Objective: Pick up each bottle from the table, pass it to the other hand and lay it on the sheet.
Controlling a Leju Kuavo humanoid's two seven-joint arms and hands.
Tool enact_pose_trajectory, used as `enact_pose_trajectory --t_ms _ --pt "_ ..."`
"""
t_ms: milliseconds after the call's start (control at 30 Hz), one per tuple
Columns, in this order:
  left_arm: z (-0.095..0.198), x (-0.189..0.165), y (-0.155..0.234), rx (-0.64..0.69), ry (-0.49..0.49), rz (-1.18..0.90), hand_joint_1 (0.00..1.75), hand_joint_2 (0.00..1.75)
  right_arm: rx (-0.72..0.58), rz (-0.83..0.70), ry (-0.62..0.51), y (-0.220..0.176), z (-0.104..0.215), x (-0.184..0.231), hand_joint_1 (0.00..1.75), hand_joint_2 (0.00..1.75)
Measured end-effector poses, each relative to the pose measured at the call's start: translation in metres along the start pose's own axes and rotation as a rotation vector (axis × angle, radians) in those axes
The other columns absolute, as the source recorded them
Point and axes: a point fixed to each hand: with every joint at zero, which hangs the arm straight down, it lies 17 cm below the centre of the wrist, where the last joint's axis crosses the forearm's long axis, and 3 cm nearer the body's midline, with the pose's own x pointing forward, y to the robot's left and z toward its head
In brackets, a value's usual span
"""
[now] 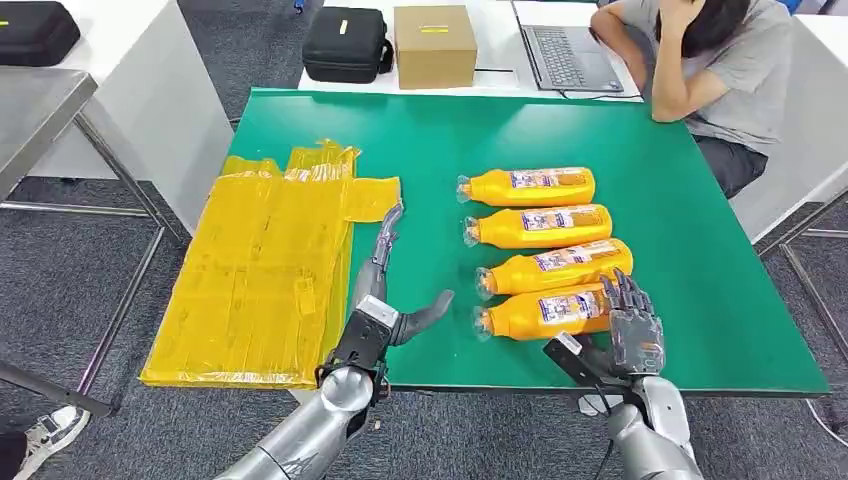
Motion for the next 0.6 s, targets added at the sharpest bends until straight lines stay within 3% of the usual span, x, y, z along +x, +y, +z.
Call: enact_pose_trajectory --t_ms 167,200,233,600 --pt "0.000 -0.001 0.000 -0.002 0.002 0.003 0.00 1.75 0.021 0.012 -0.003 0.004 -0.003 -0.001 0.00 1.75" --pt "0.000 -0.001 0.000 -0.002 0.002 0.003 0.00 1.75 0.024 0.012 -0.005 0.005 -0.003 0.000 0.16 1.75" --pt "0.000 0.000 0.000 -0.004 0.001 0.005 0.00 1.75 0.029 0.008 -0.005 0.006 -0.004 0.000 1.75 1.75" --pt "-0.004 0.002 -0.001 -0.017 -0.008 0.014 0.00 1.75 0.174 -0.051 -0.060 0.029 -0.010 0.005 1.75 1.75"
